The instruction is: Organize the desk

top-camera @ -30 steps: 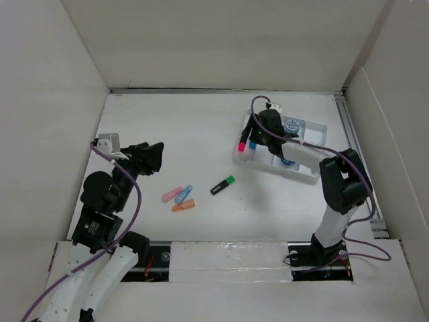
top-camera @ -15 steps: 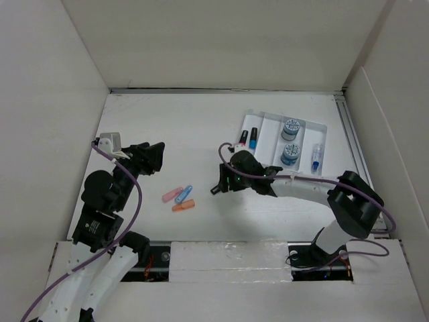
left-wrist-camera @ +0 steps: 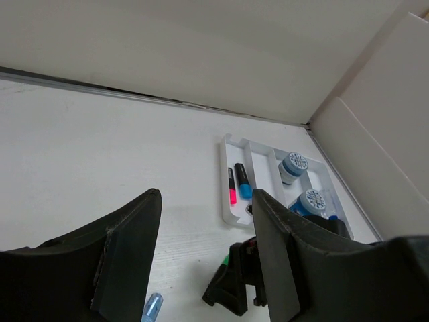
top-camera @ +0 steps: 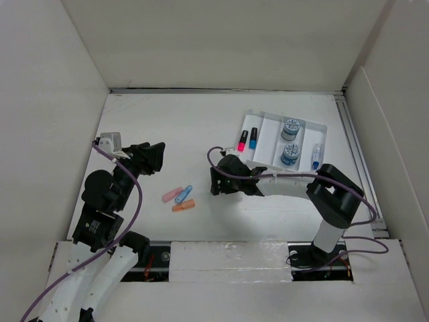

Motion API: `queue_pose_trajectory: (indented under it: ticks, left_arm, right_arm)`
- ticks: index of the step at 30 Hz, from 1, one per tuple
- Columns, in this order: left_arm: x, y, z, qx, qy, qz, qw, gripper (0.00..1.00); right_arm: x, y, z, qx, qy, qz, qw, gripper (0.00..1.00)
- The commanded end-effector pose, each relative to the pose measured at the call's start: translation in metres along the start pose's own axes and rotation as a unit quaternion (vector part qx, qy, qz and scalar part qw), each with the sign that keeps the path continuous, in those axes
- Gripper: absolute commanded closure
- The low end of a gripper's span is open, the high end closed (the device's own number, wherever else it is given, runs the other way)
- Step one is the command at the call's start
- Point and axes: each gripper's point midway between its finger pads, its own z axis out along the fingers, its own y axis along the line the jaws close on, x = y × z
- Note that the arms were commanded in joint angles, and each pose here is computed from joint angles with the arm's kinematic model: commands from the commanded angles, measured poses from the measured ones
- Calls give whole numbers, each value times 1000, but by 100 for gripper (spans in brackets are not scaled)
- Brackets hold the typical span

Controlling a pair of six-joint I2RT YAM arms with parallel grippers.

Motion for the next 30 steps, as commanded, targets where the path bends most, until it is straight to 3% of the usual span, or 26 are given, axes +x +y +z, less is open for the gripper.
queue_pose_trajectory:
  ticks: [1,10,13,17,20,24,30]
  left_arm:
    - [-19,-8,-2,15,-32,5,999,48]
    - [-16,-5,0,9,-27,6,1000,48]
    - [-18,-6,0,11,-30,6,999,48]
    - [-15,-6,1,10,-23,6,1000,48]
    - [-18,-6,1,9,-28,6,1000,48]
    - [-16,-7,1,12,-26,6,1000,48]
    - [-14,-7,2,13,-21,5,1000,48]
  right_arm:
    - [-23,-8,13,46,-31,-2,998,21]
    - [-27,-12,27,109,-48,-54,991,25]
    - [-18,-18,31,129,-48,-66,988,37]
    - [-8,-17,38,139,-44,-77,986,63]
    - [-10,-19,37,145,-48,-75,985,71]
    - [-41,-7,18,130,-100,-70,984,76]
    - [-153,-18,-33,42,-217,34,975,76]
